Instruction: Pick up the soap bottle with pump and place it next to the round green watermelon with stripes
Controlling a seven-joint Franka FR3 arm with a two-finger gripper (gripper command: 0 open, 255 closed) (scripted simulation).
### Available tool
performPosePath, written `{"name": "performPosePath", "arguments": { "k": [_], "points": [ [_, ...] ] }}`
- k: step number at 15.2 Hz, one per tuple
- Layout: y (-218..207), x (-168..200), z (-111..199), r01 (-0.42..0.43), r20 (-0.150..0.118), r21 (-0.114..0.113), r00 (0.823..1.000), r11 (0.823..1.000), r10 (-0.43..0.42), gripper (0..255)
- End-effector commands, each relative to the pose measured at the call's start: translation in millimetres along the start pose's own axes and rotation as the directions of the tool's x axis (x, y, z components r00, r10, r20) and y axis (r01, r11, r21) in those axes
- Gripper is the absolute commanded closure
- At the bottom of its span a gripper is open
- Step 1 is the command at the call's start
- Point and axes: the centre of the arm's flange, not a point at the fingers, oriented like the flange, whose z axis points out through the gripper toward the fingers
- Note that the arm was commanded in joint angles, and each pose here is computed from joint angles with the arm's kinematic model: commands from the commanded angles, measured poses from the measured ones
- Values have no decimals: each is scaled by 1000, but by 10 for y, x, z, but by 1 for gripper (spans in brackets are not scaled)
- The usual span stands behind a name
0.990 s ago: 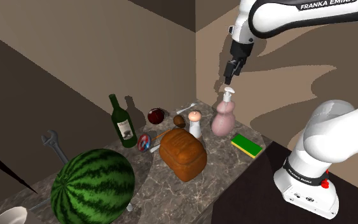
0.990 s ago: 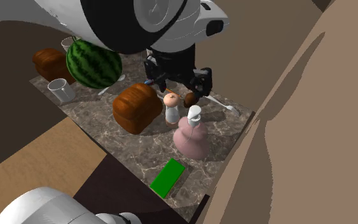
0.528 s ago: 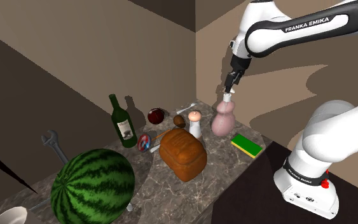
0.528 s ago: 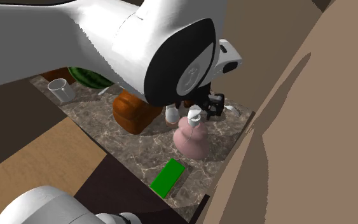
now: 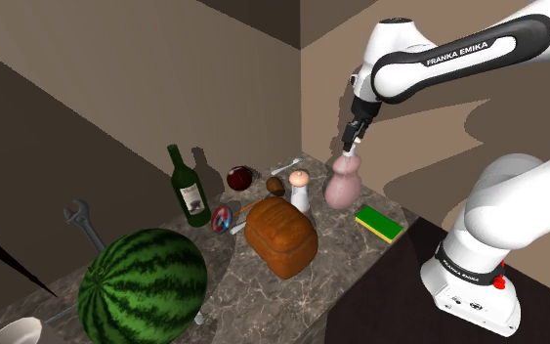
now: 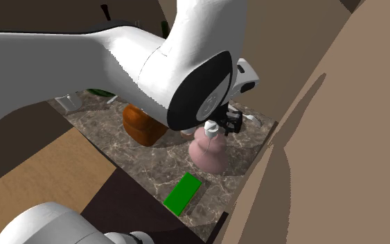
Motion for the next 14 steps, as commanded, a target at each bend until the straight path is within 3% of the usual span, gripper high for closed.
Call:
{"name": "performPosePath", "arguments": {
  "k": [1, 5, 6, 14],
  "points": [
    [-2, 4, 8, 0, 0, 0, 1000, 1000, 0, 0],
    [-2, 3, 7, 0, 0, 0, 1000, 1000, 0, 0],
    [-2, 3, 7, 0, 0, 0, 1000, 1000, 0, 255],
    [-2, 3, 8, 0, 0, 0, 1000, 1000, 0, 255]
  ]
}}
